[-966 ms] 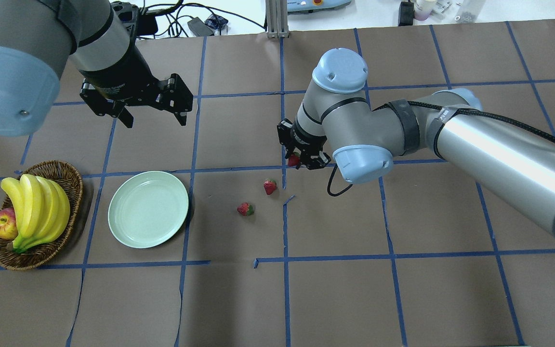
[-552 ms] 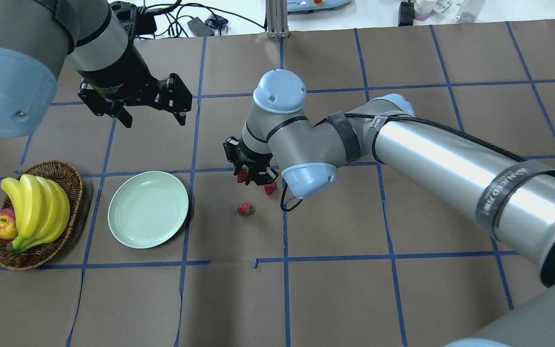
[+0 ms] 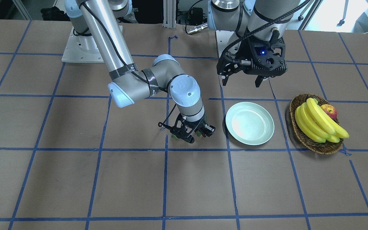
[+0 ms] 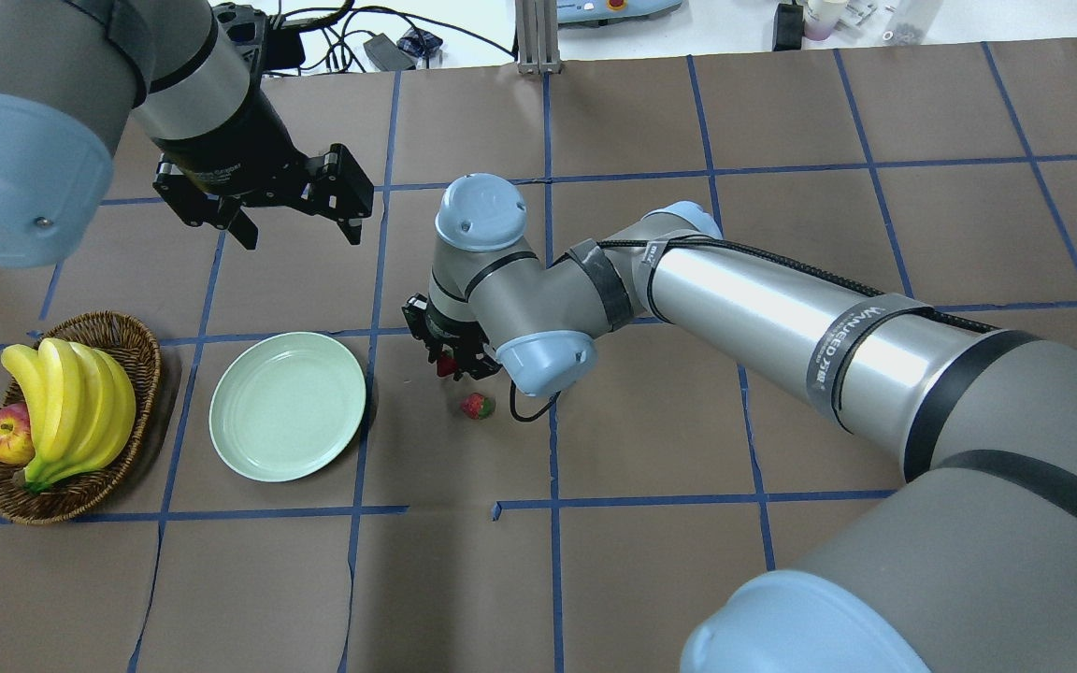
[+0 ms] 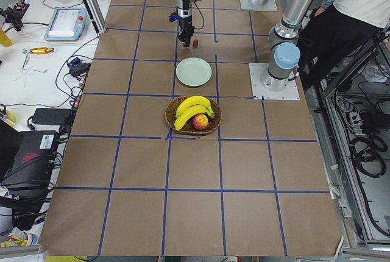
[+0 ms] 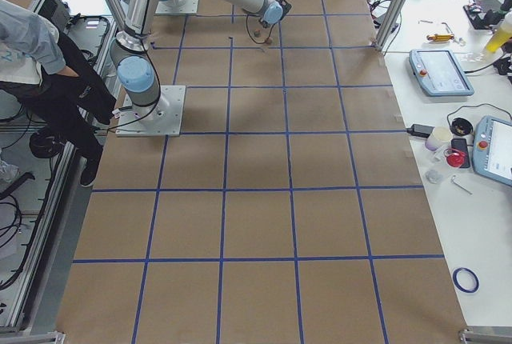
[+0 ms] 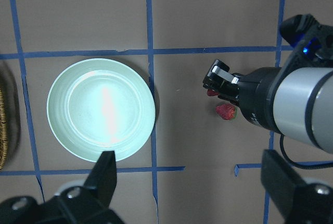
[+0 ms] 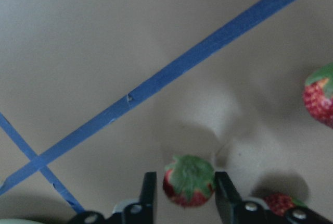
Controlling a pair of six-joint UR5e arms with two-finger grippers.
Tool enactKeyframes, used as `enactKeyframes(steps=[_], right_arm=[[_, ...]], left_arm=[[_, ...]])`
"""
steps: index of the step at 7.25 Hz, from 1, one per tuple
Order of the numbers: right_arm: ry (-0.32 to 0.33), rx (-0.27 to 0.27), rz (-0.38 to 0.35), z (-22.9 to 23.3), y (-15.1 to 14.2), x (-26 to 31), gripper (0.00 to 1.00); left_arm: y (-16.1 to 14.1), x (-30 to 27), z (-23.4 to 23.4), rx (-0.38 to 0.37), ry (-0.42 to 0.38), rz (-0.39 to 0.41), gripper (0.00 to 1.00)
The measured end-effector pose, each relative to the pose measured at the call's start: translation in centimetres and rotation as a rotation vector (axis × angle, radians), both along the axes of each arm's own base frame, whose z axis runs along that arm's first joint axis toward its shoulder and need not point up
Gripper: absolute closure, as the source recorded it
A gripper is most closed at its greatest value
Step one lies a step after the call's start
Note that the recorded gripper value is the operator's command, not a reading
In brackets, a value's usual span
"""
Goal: Collect all strawberries into plate
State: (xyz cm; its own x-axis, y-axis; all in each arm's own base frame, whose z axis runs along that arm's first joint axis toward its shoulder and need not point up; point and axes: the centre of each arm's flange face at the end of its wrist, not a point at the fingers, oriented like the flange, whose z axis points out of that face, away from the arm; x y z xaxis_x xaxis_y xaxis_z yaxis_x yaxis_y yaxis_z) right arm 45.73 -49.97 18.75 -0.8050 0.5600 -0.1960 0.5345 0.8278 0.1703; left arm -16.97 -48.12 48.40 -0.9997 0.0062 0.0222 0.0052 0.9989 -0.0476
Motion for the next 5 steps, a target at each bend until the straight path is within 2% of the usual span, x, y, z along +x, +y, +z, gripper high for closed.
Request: enactKeyframes(steps=[1, 3, 5], right_arm=[[0.013, -0.028, 0.018, 0.7, -0.3, -0.1, 0.00], [0.027, -0.100, 0.151, 3.6, -0.1, -1.3, 0.00], [0.117, -0.137, 0.257, 6.8, 0.0, -8.7, 0.00]], left_arm=[[0.0, 0.0, 0.0, 0.000, -0.001, 0.000, 0.00], [0.0, 0.0, 0.0, 0.000, -0.001, -0.002, 0.00], [-0.1, 0.0, 0.0, 0.000, -0.001, -0.002, 0.00]])
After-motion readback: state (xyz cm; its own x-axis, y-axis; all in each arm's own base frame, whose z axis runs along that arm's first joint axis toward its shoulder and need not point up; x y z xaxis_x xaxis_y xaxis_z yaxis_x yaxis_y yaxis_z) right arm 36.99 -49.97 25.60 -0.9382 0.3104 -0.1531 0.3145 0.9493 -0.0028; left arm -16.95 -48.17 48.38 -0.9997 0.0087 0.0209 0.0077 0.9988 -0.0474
